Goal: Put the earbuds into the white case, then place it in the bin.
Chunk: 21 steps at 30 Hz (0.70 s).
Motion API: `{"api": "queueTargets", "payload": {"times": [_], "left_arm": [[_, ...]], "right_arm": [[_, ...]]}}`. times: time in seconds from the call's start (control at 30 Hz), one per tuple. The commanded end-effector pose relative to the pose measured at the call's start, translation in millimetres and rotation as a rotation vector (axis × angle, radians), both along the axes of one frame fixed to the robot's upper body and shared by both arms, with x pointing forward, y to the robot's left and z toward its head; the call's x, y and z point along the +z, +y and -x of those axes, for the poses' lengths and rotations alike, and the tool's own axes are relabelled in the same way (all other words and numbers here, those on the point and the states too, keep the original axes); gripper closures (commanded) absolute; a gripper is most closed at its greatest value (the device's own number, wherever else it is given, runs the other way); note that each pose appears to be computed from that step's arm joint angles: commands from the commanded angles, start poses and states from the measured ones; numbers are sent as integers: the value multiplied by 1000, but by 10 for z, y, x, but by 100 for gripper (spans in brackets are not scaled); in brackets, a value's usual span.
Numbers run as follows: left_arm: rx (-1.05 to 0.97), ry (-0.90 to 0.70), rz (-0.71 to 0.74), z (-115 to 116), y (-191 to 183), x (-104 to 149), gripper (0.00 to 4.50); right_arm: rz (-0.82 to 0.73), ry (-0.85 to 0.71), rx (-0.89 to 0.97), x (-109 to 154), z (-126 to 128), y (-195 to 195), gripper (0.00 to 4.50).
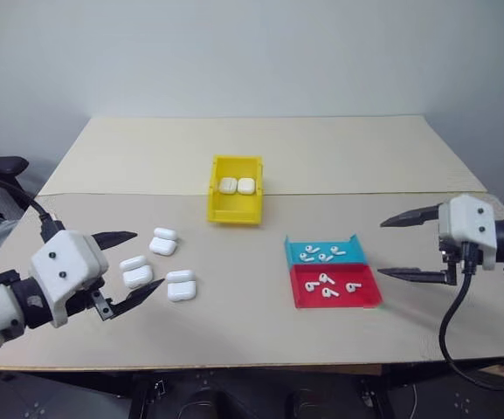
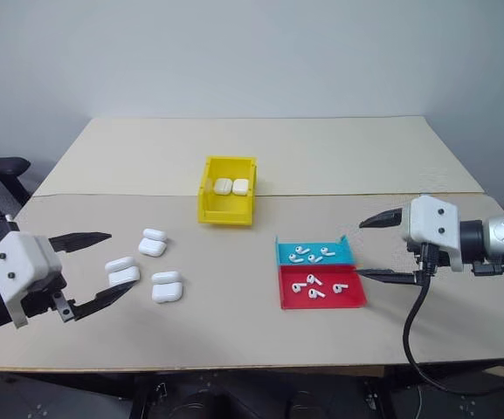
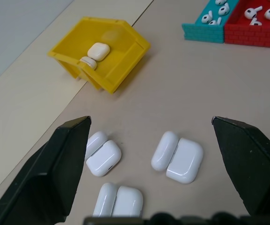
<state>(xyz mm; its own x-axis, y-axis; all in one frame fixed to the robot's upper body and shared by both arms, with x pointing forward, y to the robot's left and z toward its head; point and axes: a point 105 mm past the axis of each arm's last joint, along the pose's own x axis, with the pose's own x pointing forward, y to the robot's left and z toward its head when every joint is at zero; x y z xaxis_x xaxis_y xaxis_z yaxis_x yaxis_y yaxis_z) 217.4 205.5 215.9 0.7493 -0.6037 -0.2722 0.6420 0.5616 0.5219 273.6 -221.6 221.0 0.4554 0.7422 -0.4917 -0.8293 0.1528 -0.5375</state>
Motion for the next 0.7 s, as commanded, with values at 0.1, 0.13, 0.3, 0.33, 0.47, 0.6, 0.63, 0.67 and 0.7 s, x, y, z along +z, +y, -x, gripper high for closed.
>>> {"api": "queueTargets", "payload": {"times": [0.1, 0.13, 0.3, 0.33, 0.47, 0.6, 0.63, 0.67, 0.7], "left_arm": [[43, -36, 15, -10, 14, 90, 0], [60, -37, 23, -21, 16, 97, 0], [162, -66, -46, -50, 38, 55, 0], [190, -64, -77, -44, 50, 22, 0], [324, -46, -89, -30, 73, -36, 0], [511, 79, -80, -72, 214, -157, 0], [561, 122, -85, -78, 260, -187, 0], [601, 164, -94, -73, 295, -210, 0], [623, 202, -108, -56, 316, -230, 0]], "right_arm": [[25, -49, 12, 113, 36, -15, 1], [26, -51, 13, 113, 40, -17, 1], [29, -47, 12, 98, 35, -22, 1], [29, -46, 13, 96, 31, -23, 1], [27, -47, 15, 99, 3, -30, 1], [30, -49, 16, 101, -49, -32, 1], [32, -47, 16, 105, -53, -32, 1], [34, -43, 20, 108, -47, -28, 1], [34, -33, 23, 106, -38, -24, 1]]}}
